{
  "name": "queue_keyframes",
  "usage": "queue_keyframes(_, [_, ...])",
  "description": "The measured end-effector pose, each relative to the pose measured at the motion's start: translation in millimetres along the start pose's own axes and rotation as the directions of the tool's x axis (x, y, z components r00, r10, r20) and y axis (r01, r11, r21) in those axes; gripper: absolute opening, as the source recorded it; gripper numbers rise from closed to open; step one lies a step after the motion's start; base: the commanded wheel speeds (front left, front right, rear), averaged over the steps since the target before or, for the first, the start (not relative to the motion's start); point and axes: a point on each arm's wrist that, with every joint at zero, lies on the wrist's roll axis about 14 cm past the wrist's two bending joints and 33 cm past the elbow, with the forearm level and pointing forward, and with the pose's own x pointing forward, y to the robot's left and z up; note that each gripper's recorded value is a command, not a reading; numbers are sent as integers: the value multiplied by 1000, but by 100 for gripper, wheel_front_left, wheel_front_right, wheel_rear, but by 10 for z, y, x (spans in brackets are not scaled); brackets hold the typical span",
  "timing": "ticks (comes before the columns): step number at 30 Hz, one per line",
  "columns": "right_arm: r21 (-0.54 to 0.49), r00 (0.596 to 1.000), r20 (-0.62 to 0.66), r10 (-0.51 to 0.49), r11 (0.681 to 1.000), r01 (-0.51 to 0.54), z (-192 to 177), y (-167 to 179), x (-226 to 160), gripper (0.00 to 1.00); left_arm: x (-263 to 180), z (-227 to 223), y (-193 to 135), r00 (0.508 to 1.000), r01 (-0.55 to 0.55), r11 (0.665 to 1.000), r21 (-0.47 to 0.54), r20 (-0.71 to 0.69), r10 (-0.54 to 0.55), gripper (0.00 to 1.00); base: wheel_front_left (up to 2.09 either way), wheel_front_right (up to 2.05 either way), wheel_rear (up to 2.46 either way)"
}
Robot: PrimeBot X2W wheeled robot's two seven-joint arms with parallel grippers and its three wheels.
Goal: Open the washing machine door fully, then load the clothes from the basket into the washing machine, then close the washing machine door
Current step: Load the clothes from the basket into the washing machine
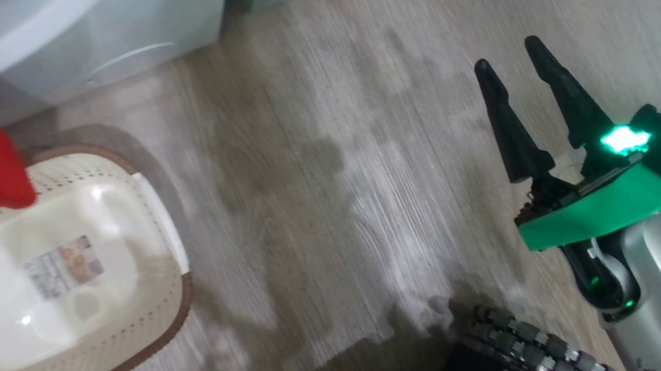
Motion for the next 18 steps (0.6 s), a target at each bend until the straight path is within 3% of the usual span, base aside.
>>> queue_keyframes(11, [-27, 1000, -10, -20, 999, 20, -67, -99, 111, 100, 425, 210, -72, 995, 14, 1000, -22, 96, -11, 0, 0, 0, 0])
queue_keyframes(18, [-31, 999, -20, -34, 999, 33, -102, -148, 122, 100, 539, 485, 12, 966, -21, 999, -45, 256, 32, 0, 0, 0, 0])
